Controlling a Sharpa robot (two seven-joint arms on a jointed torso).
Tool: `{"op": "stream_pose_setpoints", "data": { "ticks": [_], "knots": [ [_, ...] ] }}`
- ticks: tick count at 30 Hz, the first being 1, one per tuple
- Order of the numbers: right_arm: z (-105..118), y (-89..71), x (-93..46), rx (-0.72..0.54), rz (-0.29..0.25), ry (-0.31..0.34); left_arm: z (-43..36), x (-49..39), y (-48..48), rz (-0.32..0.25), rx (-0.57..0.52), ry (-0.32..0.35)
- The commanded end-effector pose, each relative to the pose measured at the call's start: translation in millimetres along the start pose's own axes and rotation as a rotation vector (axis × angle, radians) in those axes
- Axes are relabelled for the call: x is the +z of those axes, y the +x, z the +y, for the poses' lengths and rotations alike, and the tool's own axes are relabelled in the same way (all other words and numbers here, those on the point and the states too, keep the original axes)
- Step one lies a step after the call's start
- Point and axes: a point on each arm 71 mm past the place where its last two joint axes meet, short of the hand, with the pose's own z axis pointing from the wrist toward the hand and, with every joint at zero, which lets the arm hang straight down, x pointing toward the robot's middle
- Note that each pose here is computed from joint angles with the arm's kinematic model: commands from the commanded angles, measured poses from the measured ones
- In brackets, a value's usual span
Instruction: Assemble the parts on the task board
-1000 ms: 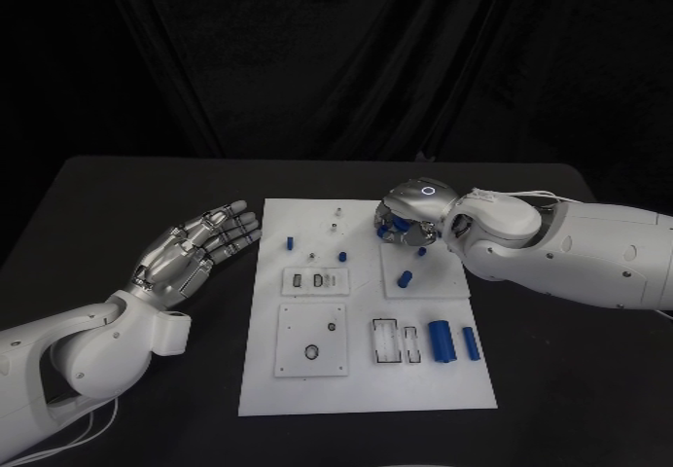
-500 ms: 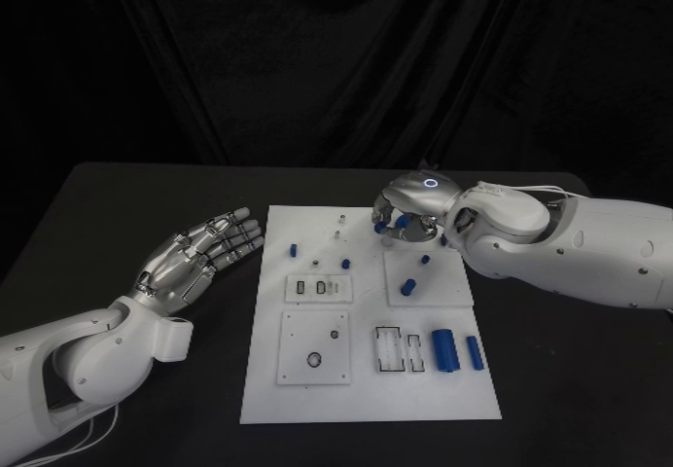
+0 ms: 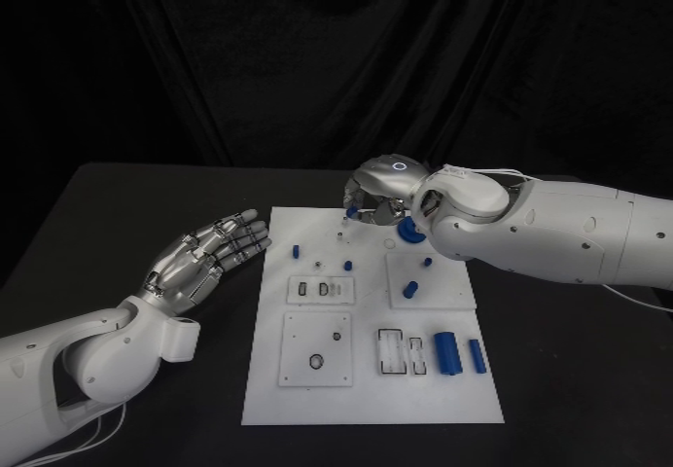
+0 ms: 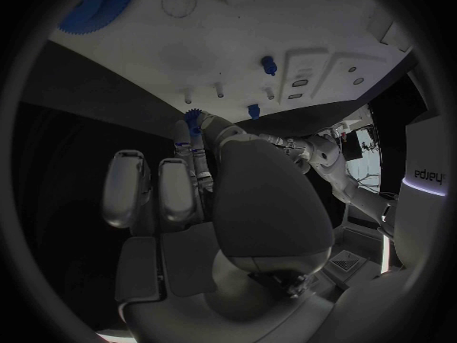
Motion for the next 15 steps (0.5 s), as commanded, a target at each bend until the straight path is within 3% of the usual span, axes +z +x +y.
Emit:
{"op": "stream_pose_setpoints", "data": {
  "ticks": [1,15],
  "knots": [
    [-2.2,2.1,1.6,0.021,-0.025,0.005,-10.2,-0.4,2.2,0.018,-0.015,0.139],
    [-2.3,11.6,6.2,0.025,-0.002,0.042,-9.5,-0.2,3.8,0.024,-0.024,0.133]
  ]
}}
